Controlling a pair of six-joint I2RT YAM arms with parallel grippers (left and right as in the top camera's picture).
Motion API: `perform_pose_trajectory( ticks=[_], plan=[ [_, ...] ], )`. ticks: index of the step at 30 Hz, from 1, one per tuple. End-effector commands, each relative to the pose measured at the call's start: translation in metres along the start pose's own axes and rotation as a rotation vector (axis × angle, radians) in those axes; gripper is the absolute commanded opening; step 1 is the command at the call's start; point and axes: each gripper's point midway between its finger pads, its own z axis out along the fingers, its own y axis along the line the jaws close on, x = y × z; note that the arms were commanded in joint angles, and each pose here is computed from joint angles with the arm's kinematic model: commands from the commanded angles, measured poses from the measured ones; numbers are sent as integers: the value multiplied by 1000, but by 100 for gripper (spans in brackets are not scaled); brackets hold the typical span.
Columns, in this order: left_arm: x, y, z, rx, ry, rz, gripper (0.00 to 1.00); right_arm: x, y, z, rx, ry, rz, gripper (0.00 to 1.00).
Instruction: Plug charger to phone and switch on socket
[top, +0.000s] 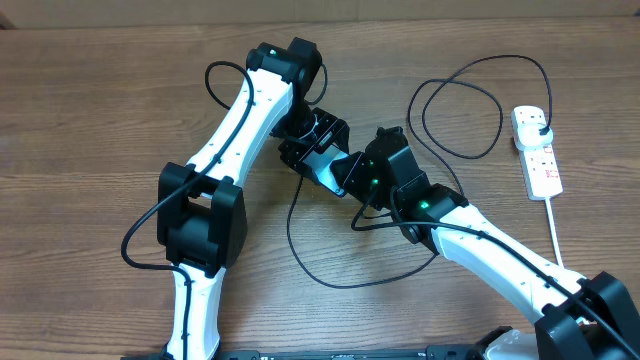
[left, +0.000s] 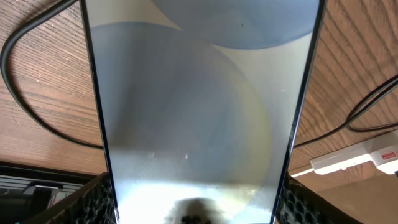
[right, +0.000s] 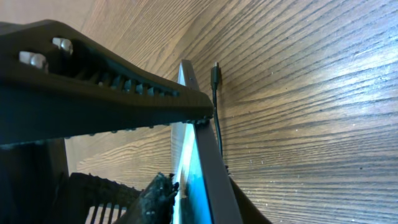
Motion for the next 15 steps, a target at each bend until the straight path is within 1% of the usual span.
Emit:
perform_pose_trajectory(
  ticks=[1,9,15],
  plan=[
    [9,-8,-6,28,16,14,63,-7,11,-1,-21,-26,-7,22],
    [8,-7,-6,26,10,15,63,-7,11,-1,-21,-26,-7,17],
    [8,-7,-6,26,9,15,65,-7,11,-1,-21,-26,-7,12]
  ],
)
